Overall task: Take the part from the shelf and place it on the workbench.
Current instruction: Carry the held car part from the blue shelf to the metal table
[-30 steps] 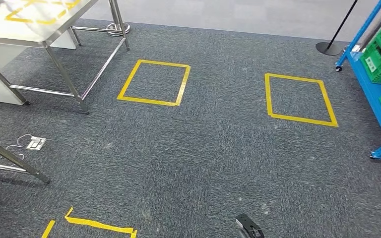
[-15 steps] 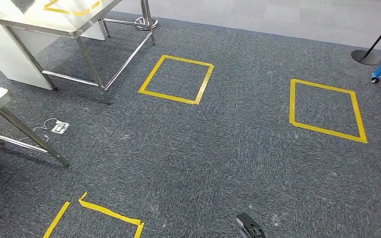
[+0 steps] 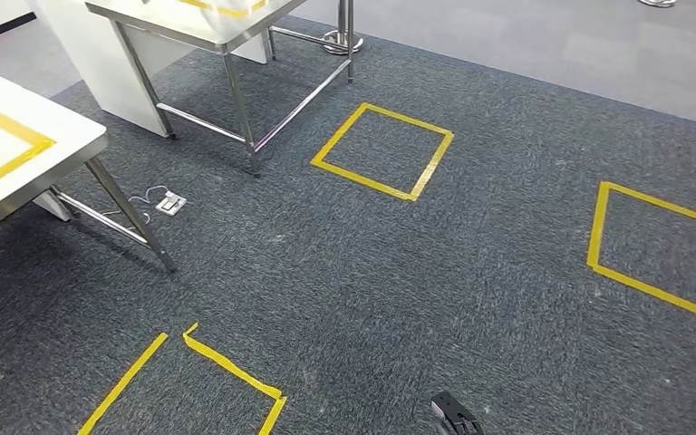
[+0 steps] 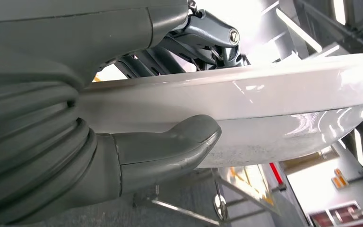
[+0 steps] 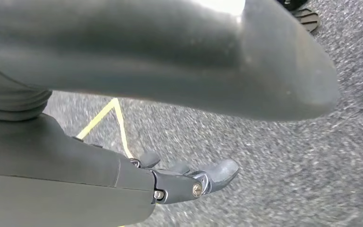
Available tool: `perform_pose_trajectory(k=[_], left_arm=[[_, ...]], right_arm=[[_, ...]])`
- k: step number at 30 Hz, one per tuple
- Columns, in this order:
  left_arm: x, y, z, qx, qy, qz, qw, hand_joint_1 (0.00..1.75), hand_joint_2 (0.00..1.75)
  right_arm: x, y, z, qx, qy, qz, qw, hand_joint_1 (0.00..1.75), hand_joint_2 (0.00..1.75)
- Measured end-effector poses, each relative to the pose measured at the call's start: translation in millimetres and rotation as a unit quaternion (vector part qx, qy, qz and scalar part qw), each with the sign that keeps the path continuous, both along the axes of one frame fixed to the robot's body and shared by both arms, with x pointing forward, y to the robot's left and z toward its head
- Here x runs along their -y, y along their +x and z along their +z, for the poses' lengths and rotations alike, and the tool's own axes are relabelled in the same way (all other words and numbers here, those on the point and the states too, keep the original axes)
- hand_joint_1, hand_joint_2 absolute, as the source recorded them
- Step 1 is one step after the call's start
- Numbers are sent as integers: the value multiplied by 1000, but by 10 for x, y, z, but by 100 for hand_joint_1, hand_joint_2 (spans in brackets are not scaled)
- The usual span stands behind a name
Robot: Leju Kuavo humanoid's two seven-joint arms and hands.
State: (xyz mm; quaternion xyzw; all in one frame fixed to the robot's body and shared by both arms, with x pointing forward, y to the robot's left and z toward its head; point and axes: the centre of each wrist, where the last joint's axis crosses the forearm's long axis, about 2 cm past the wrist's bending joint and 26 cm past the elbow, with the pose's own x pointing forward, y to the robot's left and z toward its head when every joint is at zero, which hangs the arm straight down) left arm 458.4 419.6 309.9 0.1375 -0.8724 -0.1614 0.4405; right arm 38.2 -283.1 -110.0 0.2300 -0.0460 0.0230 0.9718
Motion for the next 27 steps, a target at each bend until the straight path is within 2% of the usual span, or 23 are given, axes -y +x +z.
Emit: perform_pose_trajectory(k=[7, 12, 22, 27], left_arm=[[-90, -16, 29, 4, 6, 12, 1000, 175, 175], [-85, -35, -58, -2, 10, 18, 1000, 175, 175], [-89, -33, -6, 7, 13, 21, 1000, 175, 175], [-37, -27, -42, 5, 16, 20, 1000, 175, 175]], right_arm=[[-7, 10, 1, -1, 0, 1, 1000, 0, 0], [-5, 3, 0, -1, -1, 1, 1000, 0, 0], [-7, 21, 2, 1, 0, 1, 1000, 0, 0], [-3, 3, 0, -1, 0, 2, 1000, 0, 0]])
